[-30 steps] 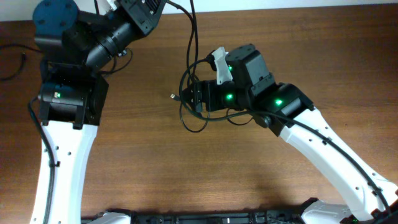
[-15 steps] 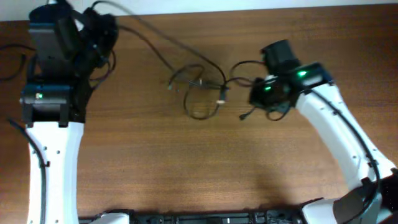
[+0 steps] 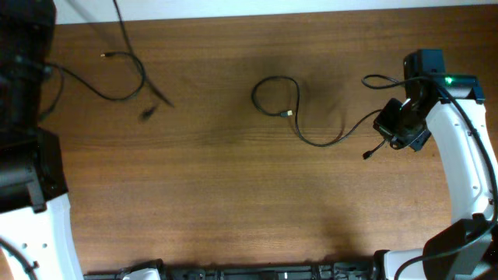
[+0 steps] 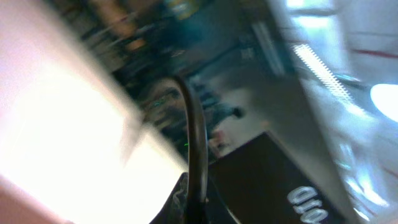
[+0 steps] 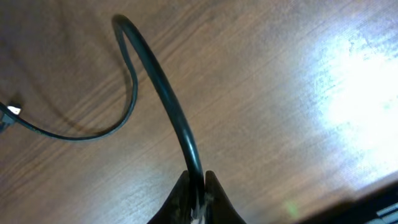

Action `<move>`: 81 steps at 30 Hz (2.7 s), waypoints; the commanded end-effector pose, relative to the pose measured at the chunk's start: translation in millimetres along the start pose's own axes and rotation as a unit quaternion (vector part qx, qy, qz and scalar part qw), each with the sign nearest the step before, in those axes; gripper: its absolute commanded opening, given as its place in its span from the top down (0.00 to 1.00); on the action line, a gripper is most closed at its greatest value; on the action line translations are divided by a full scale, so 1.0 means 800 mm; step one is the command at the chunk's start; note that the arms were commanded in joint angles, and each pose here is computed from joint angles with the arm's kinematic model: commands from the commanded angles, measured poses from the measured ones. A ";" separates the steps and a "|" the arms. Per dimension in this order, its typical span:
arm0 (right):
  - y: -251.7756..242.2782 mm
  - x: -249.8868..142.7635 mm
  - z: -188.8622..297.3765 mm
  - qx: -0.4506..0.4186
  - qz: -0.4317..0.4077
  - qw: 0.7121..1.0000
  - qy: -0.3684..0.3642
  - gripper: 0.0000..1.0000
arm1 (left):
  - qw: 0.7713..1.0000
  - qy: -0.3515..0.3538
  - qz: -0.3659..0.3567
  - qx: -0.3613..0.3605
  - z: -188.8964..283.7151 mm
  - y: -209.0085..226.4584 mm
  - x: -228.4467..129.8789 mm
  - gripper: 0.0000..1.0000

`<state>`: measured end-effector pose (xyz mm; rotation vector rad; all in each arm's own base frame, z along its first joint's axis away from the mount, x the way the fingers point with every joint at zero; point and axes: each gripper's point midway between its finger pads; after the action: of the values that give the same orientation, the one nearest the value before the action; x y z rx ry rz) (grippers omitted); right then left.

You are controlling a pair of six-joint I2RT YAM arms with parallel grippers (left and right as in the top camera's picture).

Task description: Untangle cables

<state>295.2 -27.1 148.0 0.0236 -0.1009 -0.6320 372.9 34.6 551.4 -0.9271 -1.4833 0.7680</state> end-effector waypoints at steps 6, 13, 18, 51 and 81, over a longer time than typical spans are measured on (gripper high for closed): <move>-0.001 -0.009 0.007 0.004 0.025 1.000 0.007 0.02 | 0.941 -0.170 -0.009 0.292 0.059 0.145 0.054 1.00; -0.002 -0.014 0.007 0.004 0.033 0.999 0.016 0.02 | 0.870 -0.273 -0.043 0.408 0.072 0.228 0.119 1.00; 0.009 -0.020 0.007 0.030 0.051 0.998 0.028 0.02 | 0.832 -0.216 -0.069 0.505 0.075 0.339 0.149 1.00; 0.231 -0.143 0.001 0.188 0.363 0.912 0.010 0.02 | 0.668 0.052 0.124 0.732 0.176 0.652 0.038 0.15; 0.257 -0.173 -0.017 0.187 0.355 0.916 0.028 0.02 | 0.832 0.250 -0.034 0.493 0.099 0.673 0.086 1.00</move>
<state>305.6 220.3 136.5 0.3685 -0.1700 0.1335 353.9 355.4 88.4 -0.2362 -0.4427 1.2197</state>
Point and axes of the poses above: each gripper's point midway between its finger pads, its own z axis back along the fingers, its own y axis along the line the jaws close on, x = y × z, and after that the axes turned 5 degrees about z, right-handed
